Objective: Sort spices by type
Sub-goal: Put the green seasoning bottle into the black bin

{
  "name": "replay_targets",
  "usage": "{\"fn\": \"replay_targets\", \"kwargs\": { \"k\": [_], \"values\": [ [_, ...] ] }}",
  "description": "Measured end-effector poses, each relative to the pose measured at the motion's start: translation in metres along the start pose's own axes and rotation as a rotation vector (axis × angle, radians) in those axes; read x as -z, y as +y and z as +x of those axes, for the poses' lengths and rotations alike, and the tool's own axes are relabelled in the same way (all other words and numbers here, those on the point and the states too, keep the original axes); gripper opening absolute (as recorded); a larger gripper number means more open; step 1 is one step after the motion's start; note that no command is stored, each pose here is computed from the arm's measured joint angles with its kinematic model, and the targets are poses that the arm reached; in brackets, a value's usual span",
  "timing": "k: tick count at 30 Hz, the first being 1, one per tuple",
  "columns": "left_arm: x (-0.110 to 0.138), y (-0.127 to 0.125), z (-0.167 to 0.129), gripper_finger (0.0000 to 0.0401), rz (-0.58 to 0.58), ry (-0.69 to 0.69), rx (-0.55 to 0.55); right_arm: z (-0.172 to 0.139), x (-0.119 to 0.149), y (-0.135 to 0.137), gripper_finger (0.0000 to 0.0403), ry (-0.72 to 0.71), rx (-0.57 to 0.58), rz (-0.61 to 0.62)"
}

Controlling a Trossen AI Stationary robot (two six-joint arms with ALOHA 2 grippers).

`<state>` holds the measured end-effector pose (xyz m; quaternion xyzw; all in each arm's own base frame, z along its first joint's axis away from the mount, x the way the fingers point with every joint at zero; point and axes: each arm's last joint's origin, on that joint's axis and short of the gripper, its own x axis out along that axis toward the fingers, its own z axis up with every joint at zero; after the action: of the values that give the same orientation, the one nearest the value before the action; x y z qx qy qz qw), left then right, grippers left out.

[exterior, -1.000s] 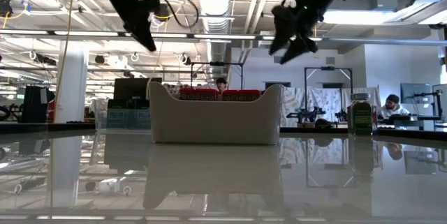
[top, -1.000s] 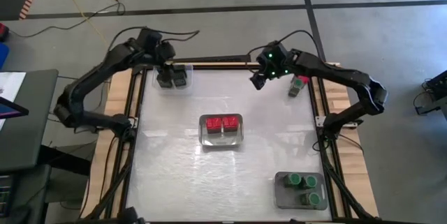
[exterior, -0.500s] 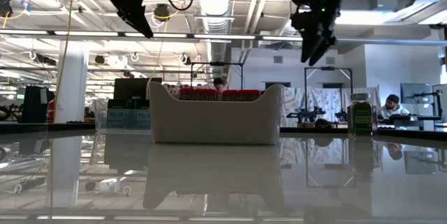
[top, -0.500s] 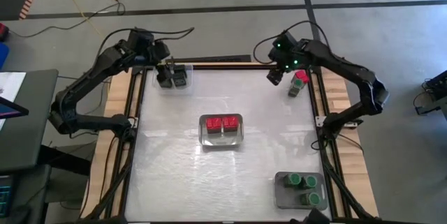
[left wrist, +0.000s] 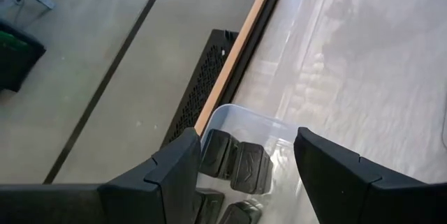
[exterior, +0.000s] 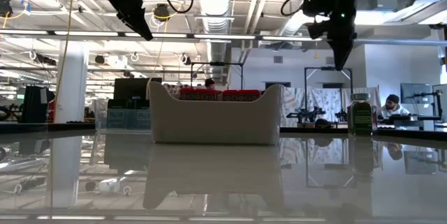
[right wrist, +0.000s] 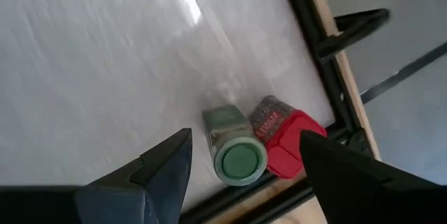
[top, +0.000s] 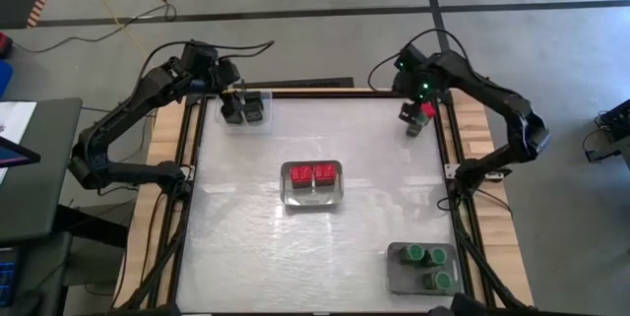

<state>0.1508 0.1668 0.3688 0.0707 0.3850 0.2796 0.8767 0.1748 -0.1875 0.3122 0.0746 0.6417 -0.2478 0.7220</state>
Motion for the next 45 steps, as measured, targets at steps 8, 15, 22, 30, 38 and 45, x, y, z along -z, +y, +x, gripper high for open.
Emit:
{"fn": "replay_targets", "kwargs": {
  "k": [8, 15, 22, 30, 38, 45],
  "values": [
    [0.001, -0.001, 0.0, 0.0222, -0.051, 0.014, 0.007, 0.028, 0.012, -0.002, 0.0292, 0.075, -0.022, -0.033],
    [0.004, -0.002, 0.0, 0.0222, -0.059, 0.037, 0.019, 0.044, 0.019, 0.0, 0.0292, 0.11, -0.036, -0.046],
    [0.004, -0.002, 0.0, 0.0222, -0.062, 0.043, 0.022, 0.058, 0.023, 0.002, 0.0292, 0.146, 0.022, -0.093],
    [0.005, -0.002, 0.0, 0.0222, -0.076, 0.048, 0.024, 0.069, 0.031, -0.004, 0.0292, 0.161, 0.022, -0.082],
    [0.005, -0.002, 0.0, 0.0222, -0.091, 0.048, 0.024, 0.077, 0.039, -0.006, 0.029, 0.204, 0.008, -0.067],
    [0.005, -0.002, 0.0, 0.0222, -0.085, 0.048, 0.024, 0.077, 0.039, -0.005, 0.0265, 0.201, -0.001, -0.094]
  ]
}}
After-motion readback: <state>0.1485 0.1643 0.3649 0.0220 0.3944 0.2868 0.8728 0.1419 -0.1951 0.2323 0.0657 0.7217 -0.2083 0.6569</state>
